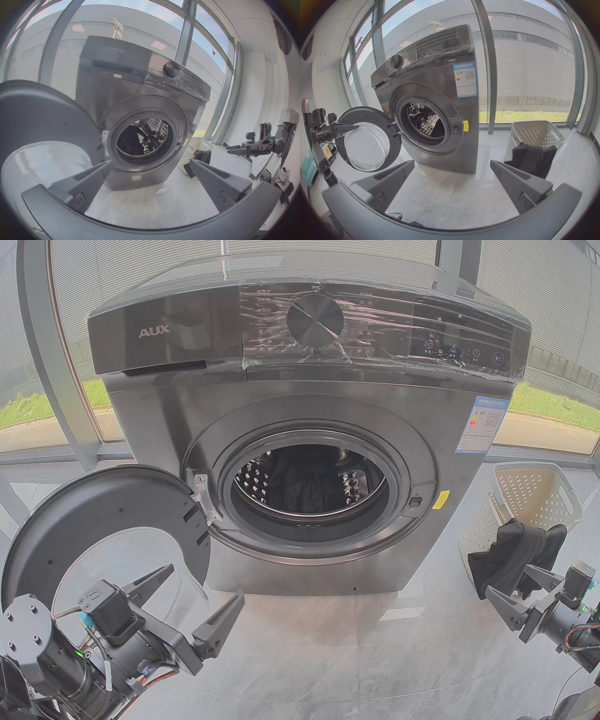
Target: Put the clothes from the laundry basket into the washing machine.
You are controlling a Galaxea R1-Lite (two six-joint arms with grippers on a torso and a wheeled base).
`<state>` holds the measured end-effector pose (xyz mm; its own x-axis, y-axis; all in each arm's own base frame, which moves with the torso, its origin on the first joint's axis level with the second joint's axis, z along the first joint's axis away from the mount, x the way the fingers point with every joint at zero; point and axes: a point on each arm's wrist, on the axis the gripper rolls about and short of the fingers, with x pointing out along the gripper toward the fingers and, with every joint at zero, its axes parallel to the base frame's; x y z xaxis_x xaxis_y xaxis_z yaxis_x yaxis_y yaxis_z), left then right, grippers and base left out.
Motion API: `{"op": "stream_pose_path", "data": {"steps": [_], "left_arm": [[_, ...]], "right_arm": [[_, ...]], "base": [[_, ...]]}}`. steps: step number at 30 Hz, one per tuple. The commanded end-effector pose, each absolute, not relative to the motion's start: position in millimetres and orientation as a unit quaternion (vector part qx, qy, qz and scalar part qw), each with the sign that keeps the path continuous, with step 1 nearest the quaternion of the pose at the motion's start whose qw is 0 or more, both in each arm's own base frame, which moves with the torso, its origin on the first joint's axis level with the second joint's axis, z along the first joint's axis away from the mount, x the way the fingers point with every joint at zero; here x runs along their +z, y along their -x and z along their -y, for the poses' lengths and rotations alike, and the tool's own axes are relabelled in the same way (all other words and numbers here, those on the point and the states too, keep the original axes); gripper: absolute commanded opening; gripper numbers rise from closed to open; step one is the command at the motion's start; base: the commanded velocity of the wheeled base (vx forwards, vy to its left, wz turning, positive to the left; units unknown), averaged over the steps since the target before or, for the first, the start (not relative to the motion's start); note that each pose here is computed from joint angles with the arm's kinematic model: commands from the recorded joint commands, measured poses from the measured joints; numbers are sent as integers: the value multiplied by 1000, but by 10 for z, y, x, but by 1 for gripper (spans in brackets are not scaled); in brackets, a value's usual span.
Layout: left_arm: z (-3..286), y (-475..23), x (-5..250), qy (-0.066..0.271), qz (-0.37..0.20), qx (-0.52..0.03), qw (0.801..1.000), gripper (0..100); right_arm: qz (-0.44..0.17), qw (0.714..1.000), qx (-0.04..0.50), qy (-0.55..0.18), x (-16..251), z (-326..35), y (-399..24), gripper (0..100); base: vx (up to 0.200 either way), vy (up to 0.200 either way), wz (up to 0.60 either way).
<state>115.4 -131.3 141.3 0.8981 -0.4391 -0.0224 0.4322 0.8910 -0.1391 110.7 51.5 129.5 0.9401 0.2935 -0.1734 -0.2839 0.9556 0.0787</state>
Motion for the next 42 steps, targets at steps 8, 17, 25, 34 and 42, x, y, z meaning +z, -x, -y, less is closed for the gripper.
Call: {"op": "stream_pose_path", "data": {"steps": [8, 17, 25, 34, 42], "left_arm": [[825, -952, 1492, 84, 10, -155, 984, 100], [537, -711, 1440, 66, -18, -143, 987, 100], [238, -408, 1328, 64, -23, -135, 989, 100], [29, -244, 1141, 47, -47, -35, 997, 100], [-47, -134, 1036, 47, -55, 27, 997, 100]], "right_arm": [[-36, 995, 85, -47, 1330, -175, -556, 100], [-28, 998, 23, -49, 1124, 5, -162, 100], [2, 999, 2, -50, 921, 44, 112, 100], [-2, 999, -6, -47, 844, 46, 164, 100], [-2, 999, -22, -29, 842, 53, 164, 100]], "base": [[-125, 0, 0], [0, 0, 0], [0, -200, 0], [0, -156, 0], [0, 0, 0]]}}
